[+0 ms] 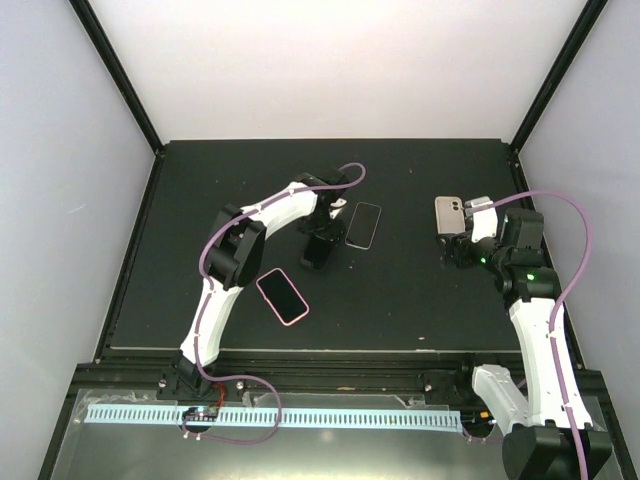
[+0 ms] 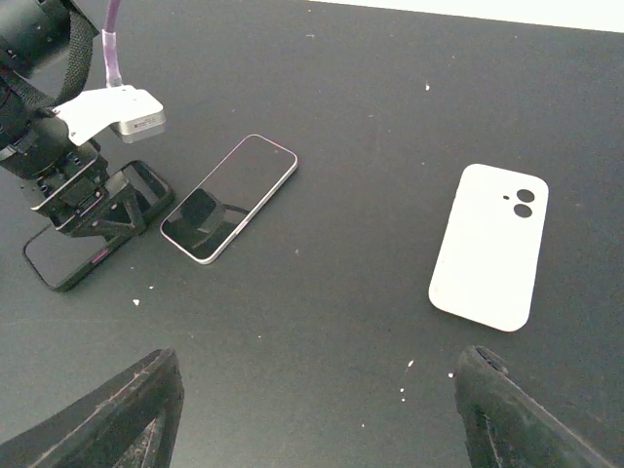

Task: Take the phone out of the phone case
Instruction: Pick up the phone at the center of the board.

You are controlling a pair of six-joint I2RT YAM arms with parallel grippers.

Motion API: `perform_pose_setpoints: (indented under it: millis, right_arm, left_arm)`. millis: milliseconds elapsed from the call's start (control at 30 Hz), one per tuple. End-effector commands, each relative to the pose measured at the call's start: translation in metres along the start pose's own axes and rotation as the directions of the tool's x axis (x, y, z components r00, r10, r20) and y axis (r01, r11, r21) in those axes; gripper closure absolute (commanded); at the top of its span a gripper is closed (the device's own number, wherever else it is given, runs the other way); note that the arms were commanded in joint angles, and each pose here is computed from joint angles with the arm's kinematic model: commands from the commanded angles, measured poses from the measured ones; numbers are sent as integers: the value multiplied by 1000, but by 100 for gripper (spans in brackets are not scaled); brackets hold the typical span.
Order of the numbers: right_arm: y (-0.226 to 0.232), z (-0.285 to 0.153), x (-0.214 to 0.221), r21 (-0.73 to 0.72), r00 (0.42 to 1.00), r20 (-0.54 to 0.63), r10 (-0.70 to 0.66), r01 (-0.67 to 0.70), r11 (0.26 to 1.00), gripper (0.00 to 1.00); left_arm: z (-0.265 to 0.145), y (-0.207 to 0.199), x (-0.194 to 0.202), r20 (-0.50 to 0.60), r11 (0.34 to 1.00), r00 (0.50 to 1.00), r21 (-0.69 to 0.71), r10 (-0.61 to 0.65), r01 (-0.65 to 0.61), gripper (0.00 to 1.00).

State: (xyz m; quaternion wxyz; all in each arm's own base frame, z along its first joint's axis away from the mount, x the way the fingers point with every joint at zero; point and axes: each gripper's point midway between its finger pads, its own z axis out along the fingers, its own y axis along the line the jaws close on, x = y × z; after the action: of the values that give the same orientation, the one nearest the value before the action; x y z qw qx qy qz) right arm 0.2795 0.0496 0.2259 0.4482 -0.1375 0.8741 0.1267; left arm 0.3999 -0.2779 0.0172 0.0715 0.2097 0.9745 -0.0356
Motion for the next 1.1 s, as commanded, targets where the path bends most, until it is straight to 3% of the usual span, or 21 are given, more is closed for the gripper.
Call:
perform_pose_setpoints:
  millis: [0, 133, 267, 433, 600, 767, 967, 1067]
  right_arm:
    - [0, -1, 0, 5, 1000, 4, -9, 9, 1000, 23]
    - [-1, 1, 1, 0, 1000, -1, -13, 13, 1000, 24]
    - [-1, 3, -1, -4, 1000, 3, -26, 26, 1000, 27]
    - [40, -8, -11, -214, 995, 63, -72, 84, 973, 38]
    - [85, -10, -25, -363, 991, 60, -120, 134, 922, 44]
    - [108, -1, -43, -419, 996, 49, -79, 93, 903, 44]
    - [143, 15, -42, -471, 991, 32, -131, 130, 872, 41]
    - [166, 17, -40, -515, 987, 23, -159, 148, 845, 41]
  left_arm:
    - [8, 4, 25, -95, 1000, 995, -3, -22, 22, 34]
    - [-37, -5, 20, 38, 999, 999, 18, -33, 32, 40]
    - [-93, -43, 13, 229, 980, 972, 198, -45, -1, 45]
    - [-158, -87, 15, 424, 944, 902, 323, -82, -67, 50]
    - [-225, -104, 13, 622, 876, 730, 478, -284, -66, 52]
    - [-260, -92, 19, 647, 778, 548, 628, -529, 10, 51]
    - [-276, -87, 28, 632, 710, 426, 704, -647, 34, 51]
    - [-280, -83, 30, 643, 711, 387, 702, -661, 49, 52]
